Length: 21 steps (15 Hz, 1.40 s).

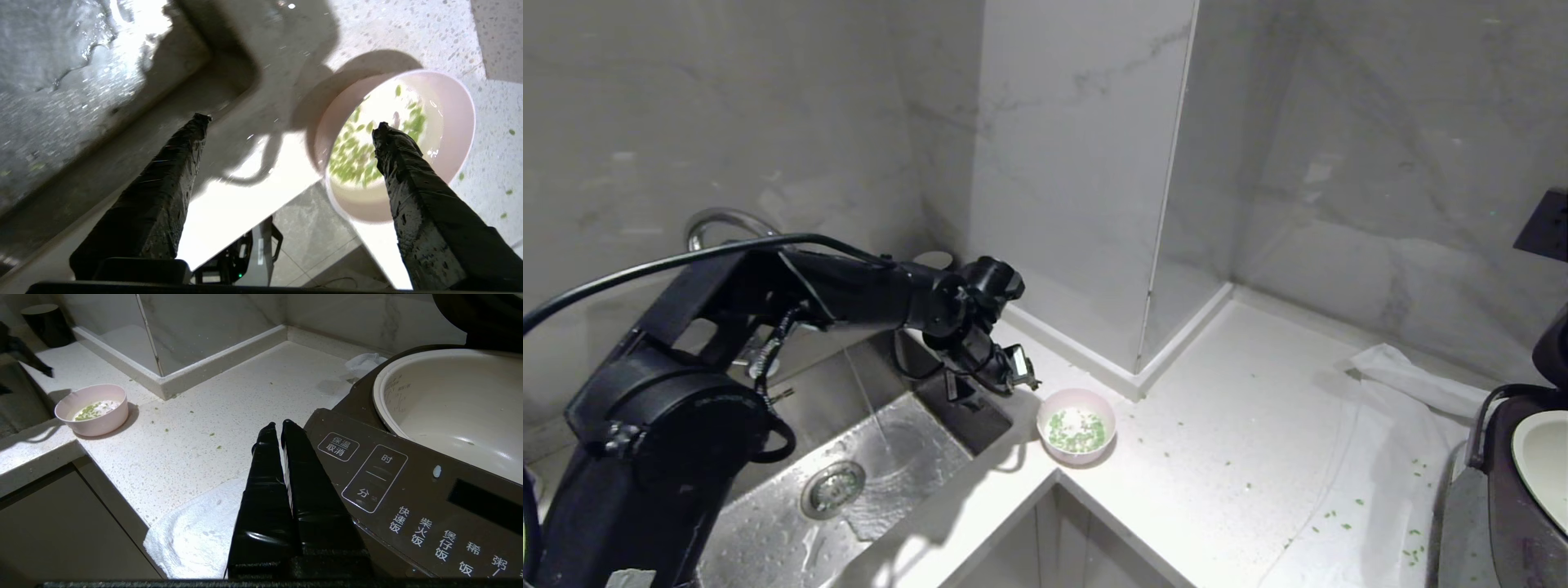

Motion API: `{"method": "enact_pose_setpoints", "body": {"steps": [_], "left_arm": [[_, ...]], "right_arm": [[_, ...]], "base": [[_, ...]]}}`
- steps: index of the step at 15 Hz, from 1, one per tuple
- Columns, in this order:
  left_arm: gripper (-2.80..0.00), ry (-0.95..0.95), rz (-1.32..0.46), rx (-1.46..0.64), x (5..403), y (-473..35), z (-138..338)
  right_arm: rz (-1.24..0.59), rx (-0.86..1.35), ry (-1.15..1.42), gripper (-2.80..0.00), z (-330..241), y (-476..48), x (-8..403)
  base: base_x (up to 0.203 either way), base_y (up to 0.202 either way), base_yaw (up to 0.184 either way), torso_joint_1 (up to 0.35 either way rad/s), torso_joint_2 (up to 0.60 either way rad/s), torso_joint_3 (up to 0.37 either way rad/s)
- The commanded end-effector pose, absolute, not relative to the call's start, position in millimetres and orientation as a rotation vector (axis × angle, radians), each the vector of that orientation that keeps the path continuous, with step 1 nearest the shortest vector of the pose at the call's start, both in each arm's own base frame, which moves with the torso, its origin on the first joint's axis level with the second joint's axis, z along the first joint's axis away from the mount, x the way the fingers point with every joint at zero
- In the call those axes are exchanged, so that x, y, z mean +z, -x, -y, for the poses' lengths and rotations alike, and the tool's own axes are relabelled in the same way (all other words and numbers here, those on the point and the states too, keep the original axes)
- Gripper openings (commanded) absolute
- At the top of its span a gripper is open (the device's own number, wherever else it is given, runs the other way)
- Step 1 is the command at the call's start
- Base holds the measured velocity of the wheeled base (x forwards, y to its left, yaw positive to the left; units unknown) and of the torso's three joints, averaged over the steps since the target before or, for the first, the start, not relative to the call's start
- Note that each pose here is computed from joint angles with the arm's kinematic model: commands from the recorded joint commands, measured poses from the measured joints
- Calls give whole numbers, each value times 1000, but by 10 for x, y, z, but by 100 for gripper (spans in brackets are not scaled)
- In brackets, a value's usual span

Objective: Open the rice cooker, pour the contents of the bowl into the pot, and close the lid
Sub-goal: Turn off the tap

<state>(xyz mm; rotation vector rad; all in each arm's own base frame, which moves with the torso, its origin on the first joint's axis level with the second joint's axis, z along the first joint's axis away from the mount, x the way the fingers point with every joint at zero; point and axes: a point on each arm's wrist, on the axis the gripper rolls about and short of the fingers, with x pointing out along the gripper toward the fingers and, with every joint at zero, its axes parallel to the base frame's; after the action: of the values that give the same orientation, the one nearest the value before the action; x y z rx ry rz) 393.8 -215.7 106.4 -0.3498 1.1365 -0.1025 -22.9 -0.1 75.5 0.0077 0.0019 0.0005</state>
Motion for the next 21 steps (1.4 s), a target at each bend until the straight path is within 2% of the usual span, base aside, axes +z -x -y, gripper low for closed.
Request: {"method": "enact_pose_setpoints", "body": {"steps": [1, 4, 7, 13, 14, 15, 21], "left_arm": [[0, 386, -1101, -77, 1480, -3689, 1817], [0, 409, -1113, 0, 1633, -3385, 1292], [0, 447, -1117, 77, 1470, -3147, 721], [0, 536, -965, 318, 1272, -3267, -621], [-257, 552, -945, 334, 1290, -3283, -749], [-280, 563, -934, 342, 1288, -3309, -863], [-280, 572, -931, 385, 1066, -3621, -1219]], "right_arm": [[-2, 1, -8, -280, 1, 229, 756], [-2, 0, -8, -280, 1, 229, 756], [-2, 0, -8, -280, 1, 229, 756], [-2, 0, -8, -280, 1, 229, 756], [-2, 1, -8, -280, 1, 229, 756], [-3, 0, -8, -280, 1, 228, 753], [-3, 0, -8, -280, 1, 228, 753]], "base": [[0, 0, 0, 0, 0, 0], [0, 0, 0, 0, 0, 0], [0, 0, 0, 0, 0, 0], [0, 0, 0, 0, 0, 0], [0, 0, 0, 0, 0, 0], [0, 0, 0, 0, 0, 0], [0, 0, 0, 0, 0, 0]]}}
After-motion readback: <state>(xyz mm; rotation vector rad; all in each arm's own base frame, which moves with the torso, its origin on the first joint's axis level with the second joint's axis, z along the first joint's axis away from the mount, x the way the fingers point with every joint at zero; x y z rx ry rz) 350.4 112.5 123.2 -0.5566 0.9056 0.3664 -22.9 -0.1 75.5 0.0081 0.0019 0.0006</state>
